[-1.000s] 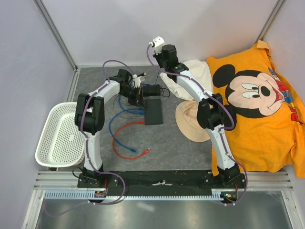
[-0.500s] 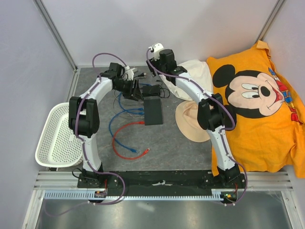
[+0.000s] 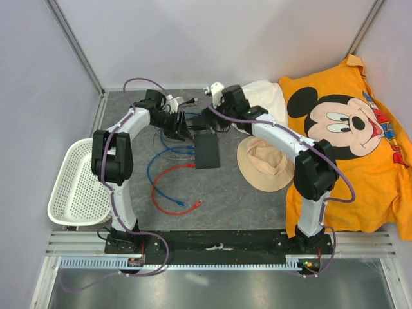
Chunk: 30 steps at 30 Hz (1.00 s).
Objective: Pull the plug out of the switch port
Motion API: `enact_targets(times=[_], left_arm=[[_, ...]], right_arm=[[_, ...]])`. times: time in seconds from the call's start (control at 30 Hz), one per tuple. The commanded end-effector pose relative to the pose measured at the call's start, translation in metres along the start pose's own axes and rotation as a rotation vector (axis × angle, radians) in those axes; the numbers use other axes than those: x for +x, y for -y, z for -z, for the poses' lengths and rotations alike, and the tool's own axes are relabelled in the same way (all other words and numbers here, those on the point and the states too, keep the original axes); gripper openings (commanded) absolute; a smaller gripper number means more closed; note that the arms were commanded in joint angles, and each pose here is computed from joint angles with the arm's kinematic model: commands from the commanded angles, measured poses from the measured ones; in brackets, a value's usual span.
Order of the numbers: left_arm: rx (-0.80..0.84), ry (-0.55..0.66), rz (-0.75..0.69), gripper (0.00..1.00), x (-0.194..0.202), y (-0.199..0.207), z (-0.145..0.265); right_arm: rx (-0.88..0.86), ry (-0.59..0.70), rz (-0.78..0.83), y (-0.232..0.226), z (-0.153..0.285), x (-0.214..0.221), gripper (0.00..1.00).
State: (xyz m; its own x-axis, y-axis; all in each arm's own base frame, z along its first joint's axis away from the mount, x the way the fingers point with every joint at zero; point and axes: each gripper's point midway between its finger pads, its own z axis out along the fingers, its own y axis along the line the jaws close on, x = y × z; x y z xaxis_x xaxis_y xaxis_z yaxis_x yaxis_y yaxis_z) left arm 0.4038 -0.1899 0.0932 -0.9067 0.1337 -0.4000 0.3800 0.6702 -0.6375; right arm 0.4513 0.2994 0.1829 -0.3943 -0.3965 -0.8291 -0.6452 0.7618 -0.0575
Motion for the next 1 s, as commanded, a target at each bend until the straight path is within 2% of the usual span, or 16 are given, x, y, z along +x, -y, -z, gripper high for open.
enact_targets(times=[0.0, 0.27, 0.5, 0.67, 0.83, 0.97], left_arm=[[0.032, -0.007, 0.018, 0.57, 0.009, 0.002, 0.002], [0.137, -0.07, 0.102, 0.55, 0.033, 0.002, -0.019], [0.078, 0.001, 0.048, 0.55, 0.006, -0.006, -0.006], [0.003, 0.044, 0.063, 0.55, -0.012, -0.033, 0.005], [-0.074, 0.032, 0.097, 0.55, -0.01, -0.063, 0.003], [-0.061, -0.001, 0.128, 0.54, 0.001, -0.067, -0.002]], right_arm=[[-0.114, -0.128, 0.06, -0.063, -0.006, 0.046, 0.95], [-0.151, -0.235, -0.019, -0.073, -0.037, 0.086, 0.97], [-0.132, -0.253, -0.013, -0.077, -0.054, 0.099, 0.96], [-0.139, -0.263, 0.01, -0.086, -0.062, 0.102, 0.96], [-0.136, -0.283, 0.023, -0.087, -0.065, 0.109, 0.97], [-0.146, -0.277, 0.032, -0.089, -0.064, 0.107, 0.97]])
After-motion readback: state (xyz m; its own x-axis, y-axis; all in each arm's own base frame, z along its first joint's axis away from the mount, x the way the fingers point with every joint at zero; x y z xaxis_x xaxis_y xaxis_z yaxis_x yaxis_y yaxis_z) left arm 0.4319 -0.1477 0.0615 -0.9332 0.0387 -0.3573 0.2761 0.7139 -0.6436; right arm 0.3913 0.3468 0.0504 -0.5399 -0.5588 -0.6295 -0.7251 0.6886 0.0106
